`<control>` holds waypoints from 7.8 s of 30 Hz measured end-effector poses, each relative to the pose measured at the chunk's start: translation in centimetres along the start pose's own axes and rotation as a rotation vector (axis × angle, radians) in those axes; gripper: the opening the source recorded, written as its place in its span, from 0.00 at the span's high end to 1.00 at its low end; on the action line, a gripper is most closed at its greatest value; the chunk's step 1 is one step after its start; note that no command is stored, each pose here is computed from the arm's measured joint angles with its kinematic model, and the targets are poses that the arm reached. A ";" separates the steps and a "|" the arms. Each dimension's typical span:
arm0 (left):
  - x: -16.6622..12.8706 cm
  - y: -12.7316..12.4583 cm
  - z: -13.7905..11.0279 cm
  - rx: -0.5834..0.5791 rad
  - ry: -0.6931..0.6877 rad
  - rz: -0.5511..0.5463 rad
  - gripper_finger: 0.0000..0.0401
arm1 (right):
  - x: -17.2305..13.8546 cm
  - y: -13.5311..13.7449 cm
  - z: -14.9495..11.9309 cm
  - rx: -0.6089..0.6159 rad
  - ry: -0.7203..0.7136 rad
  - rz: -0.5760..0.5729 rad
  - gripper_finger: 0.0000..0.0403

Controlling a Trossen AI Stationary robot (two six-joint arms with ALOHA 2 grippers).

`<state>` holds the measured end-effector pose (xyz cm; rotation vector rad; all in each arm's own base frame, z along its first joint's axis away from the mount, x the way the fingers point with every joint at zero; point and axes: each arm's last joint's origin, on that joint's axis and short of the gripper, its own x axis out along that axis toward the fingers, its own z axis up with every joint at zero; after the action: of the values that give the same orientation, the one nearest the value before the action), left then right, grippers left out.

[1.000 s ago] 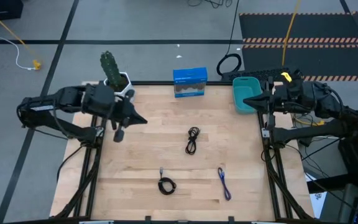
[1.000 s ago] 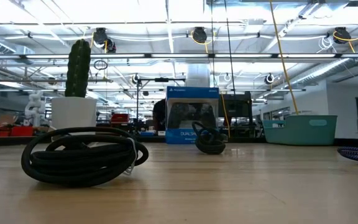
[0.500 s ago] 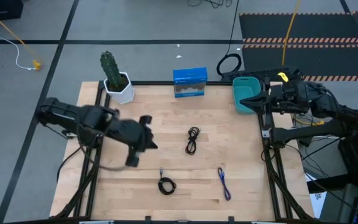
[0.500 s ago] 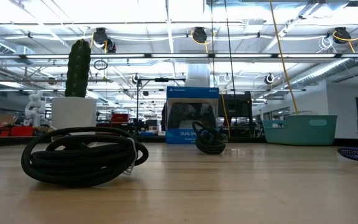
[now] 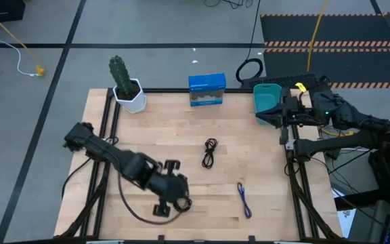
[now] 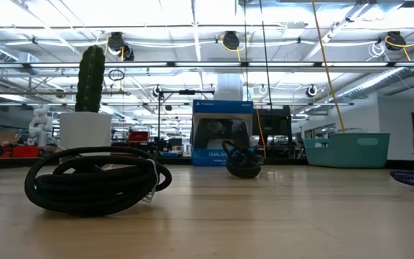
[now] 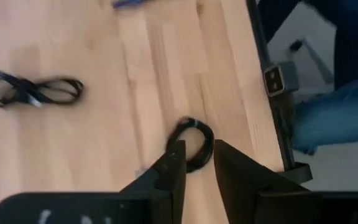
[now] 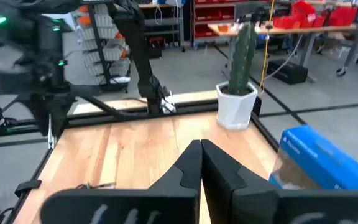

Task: Pick and place USB-C Cables
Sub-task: Put the bottom black USB cable into the blue bin

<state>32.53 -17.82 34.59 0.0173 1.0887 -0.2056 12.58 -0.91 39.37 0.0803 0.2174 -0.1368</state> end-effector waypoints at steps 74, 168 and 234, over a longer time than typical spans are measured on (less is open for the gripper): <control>20.2 -4.3 -6.0 0.238 0.346 0.110 0.75 | 0.9 1.1 -1.6 0.069 0.074 0.135 1.00; 9.7 13.9 -5.7 0.365 -1.093 0.102 0.92 | 10.3 4.0 -14.9 -0.014 -0.278 0.144 0.97; 11.1 17.2 -4.1 0.460 -1.065 0.192 0.90 | 15.6 2.5 -15.4 -0.350 -0.313 -0.012 0.81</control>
<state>36.93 -2.24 21.38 0.3813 -0.0381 -0.2432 24.79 1.07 21.15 -0.2891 -0.0729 -0.1201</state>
